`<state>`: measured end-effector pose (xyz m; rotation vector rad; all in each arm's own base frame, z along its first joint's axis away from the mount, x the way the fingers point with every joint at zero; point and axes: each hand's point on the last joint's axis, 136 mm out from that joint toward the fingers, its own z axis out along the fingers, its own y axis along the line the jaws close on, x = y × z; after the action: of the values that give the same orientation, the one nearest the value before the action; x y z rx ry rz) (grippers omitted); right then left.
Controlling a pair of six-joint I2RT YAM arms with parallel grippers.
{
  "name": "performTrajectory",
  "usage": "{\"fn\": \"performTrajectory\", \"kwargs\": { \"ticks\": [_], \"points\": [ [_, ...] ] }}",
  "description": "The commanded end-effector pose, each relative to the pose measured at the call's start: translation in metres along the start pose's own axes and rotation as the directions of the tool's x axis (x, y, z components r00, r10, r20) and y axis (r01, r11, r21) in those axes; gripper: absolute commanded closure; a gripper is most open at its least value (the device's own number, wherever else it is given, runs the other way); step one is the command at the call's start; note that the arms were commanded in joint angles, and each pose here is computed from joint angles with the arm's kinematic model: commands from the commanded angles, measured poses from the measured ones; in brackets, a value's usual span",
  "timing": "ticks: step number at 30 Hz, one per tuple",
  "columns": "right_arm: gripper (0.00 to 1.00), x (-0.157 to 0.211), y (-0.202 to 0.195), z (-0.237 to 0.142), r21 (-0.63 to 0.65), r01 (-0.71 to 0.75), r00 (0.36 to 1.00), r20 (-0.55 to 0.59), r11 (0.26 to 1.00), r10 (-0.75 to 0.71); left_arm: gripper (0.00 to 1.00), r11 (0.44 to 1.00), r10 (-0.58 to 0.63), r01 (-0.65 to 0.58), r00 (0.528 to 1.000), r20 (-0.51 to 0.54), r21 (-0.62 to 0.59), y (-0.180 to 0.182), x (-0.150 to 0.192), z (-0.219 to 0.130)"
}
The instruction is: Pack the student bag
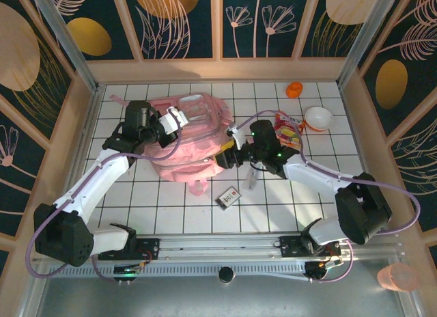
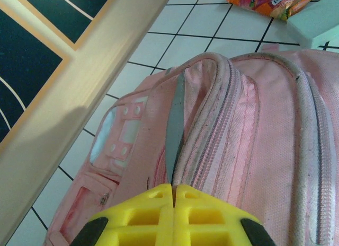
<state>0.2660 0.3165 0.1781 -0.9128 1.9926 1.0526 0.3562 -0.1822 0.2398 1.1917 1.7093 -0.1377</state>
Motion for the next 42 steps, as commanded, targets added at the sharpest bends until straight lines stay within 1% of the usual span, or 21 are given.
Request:
{"fn": "performTrajectory", "kwargs": {
  "ticks": [1, 4, 8, 9, 10, 13, 15, 17, 19, 22, 24, 26, 27, 28, 30, 35, 38, 42],
  "points": [
    [0.39, 0.000, -0.002, 0.000, -0.020, 0.028, 0.999, 0.016, 0.999, -0.027, 1.00, 0.994, 0.057, -0.041, 0.985, 0.166, -0.100, 0.029, -0.052, -0.021],
    [0.38, 0.007, -0.005, 0.001, -0.026, 0.003, 1.000, 0.014, 1.000, -0.002, 1.00, 0.995, 0.060, -0.043, 0.983, 0.176, -0.095, 0.028, -0.055, -0.022],
    [0.37, -0.008, -0.008, 0.012, -0.052, -0.155, 0.986, 0.048, 0.987, 0.157, 1.00, 0.996, 0.060, -0.046, 0.979, 0.195, -0.075, 0.024, -0.057, -0.022],
    [0.37, -0.014, -0.009, 0.014, -0.040, -0.184, 0.982, 0.043, 0.982, 0.185, 1.00, 0.997, 0.056, -0.042, 0.978, 0.199, -0.071, 0.023, -0.057, -0.022],
    [0.37, -0.019, -0.008, 0.014, -0.015, -0.182, 0.982, 0.041, 0.983, 0.183, 1.00, 0.997, 0.053, -0.040, 0.979, 0.198, -0.067, 0.022, -0.057, -0.021],
    [0.37, -0.034, 0.004, 0.007, 0.081, -0.026, 0.997, 0.069, 0.996, 0.021, 1.00, 0.998, 0.051, -0.041, 0.981, 0.185, -0.056, 0.019, -0.051, -0.019],
    [0.37, -0.039, 0.009, -0.002, 0.133, 0.077, 0.993, 0.081, 0.988, -0.088, 1.00, 0.998, 0.055, -0.048, 0.982, 0.180, -0.043, 0.016, -0.049, -0.019],
    [0.36, -0.042, 0.007, -0.012, 0.176, 0.167, 0.979, 0.083, 0.970, -0.184, 1.00, 0.998, 0.062, -0.058, 0.981, 0.182, -0.023, 0.012, -0.049, -0.018],
    [0.34, -0.048, 0.004, -0.017, 0.228, 0.278, 0.951, 0.071, 0.933, -0.301, 1.00, 0.998, 0.062, -0.060, 0.981, 0.183, -0.015, 0.011, -0.049, -0.017],
    [0.28, -0.067, 0.000, -0.021, 0.295, 0.466, 0.866, 0.043, 0.834, -0.498, 1.00, 0.998, 0.066, -0.069, 0.981, 0.183, 0.011, 0.005, -0.047, -0.015],
    [0.23, -0.079, -0.003, -0.020, 0.325, 0.585, 0.783, 0.012, 0.743, -0.622, 1.00, 0.997, 0.065, -0.071, 0.981, 0.184, 0.026, 0.002, -0.045, -0.014],
    [0.18, -0.087, -0.005, -0.016, 0.329, 0.668, 0.711, -0.015, 0.668, -0.703, 1.00, 0.997, 0.064, -0.072, 0.981, 0.185, 0.037, 0.000, -0.045, -0.013],
    [0.18, -0.091, -0.006, -0.013, 0.322, 0.701, 0.678, -0.026, 0.637, -0.734, 1.00, 0.996, 0.064, -0.073, 0.980, 0.186, 0.044, -0.001, -0.044, -0.012],
    [0.17, -0.095, -0.007, -0.011, 0.311, 0.721, 0.660, -0.032, 0.620, -0.751, 1.00, 0.996, 0.064, -0.073, 0.981, 0.185, 0.045, -0.001, -0.044, -0.012],
    [0.17, -0.100, -0.006, -0.004, 0.267, 0.752, 0.633, -0.036, 0.603, -0.774, 1.00, 0.996, 0.064, -0.074, 0.981, 0.186, 0.047, -0.002, -0.044, -0.011],
    [0.14, -0.094, -0.007, 0.015, 0.179, 0.811, 0.573, -0.049, 0.557, -0.818, 1.00, 0.995, 0.064, -0.078, 0.977, 0.202, 0.065, -0.005, -0.047, -0.012],
    [0.14, -0.091, -0.008, 0.021, 0.125, 0.823, 0.562, -0.037, 0.554, -0.826, 1.00, 0.995, 0.058, -0.074, 0.977, 0.206, 0.073, -0.006, -0.047, -0.011],
    [0.14, -0.090, -0.002, 0.016, 0.039, 0.814, 0.580, 0.007, 0.580, -0.815, 1.00, 0.996, 0.054, -0.066, 0.982, 0.181, 0.061, -0.002, -0.041, -0.006]
  ]
}}
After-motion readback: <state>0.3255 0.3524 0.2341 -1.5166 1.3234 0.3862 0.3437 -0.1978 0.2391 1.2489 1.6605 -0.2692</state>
